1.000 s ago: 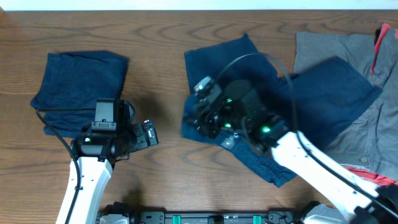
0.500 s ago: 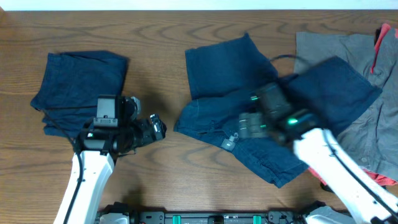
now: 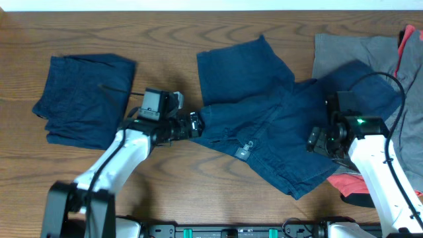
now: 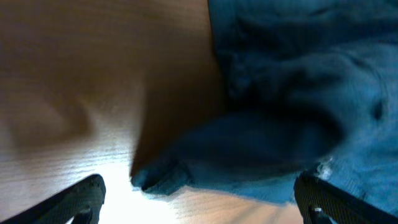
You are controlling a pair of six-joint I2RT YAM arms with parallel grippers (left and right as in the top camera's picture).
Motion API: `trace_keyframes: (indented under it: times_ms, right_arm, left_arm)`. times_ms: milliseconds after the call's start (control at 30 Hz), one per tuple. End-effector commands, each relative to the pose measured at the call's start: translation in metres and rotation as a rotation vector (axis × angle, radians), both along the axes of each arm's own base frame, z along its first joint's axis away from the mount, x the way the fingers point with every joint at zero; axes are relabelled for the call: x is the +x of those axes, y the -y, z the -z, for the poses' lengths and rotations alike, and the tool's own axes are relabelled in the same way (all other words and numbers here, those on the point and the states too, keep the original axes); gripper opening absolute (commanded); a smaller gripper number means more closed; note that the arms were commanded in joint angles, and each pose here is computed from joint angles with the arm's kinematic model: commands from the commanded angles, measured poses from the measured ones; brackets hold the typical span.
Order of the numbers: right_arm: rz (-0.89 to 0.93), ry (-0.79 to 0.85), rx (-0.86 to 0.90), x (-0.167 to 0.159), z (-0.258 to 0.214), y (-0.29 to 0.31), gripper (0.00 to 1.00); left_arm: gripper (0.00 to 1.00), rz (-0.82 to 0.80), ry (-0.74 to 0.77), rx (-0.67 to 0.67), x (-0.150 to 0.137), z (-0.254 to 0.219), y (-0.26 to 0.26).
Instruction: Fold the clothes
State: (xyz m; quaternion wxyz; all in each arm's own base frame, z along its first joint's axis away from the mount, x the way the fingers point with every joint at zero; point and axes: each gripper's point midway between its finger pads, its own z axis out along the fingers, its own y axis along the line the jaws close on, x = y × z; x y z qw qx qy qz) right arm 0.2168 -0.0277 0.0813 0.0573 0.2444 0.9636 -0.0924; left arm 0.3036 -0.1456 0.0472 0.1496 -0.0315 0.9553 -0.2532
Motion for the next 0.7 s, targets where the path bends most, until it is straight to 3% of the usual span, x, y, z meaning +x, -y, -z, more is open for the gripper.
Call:
trace_keyframes:
  times_ms: [0, 67, 200, 267, 300, 467, 667]
  right_arm:
    - [0.055, -0.017, 0.021, -0.007, 0.007, 0.004, 0.99]
    - [0.056, -0.017, 0.020, -0.007, 0.007, 0.004, 0.99]
    - [0.056, -0.012, 0.020, -0.006, 0.007, 0.004, 0.99]
    - [0.056, -0.005, 0.020, -0.005, 0.007, 0.004, 0.99]
    - [0.056, -0.003, 0.020, -0.004, 0.007, 0.004, 0.99]
    - [0.056, 0.002, 0.016, -0.003, 0.007, 0.005, 0.99]
    - [0.057, 0.001, 0.009, -0.003, 0.008, 0.006, 0.99]
  left_arm:
    - [0.98, 0.027, -0.041, 0.010, -0.001, 0.024, 0.004]
    - [0.98, 0.027, -0.075, 0.017, -0.004, 0.036, 0.003]
    - [0.50, 0.031, -0.132, 0.032, -0.012, 0.052, 0.002]
    - [0.13, 0.034, -0.137, 0.034, -0.013, 0.053, 0.002]
    - [0.06, 0.036, -0.135, 0.034, -0.013, 0.053, 0.002]
    - [0.06, 0.075, -0.088, 0.068, -0.009, 0.042, -0.007]
    - [0.06, -0.188, -0.050, 0.308, 0.022, 0.000, -0.102]
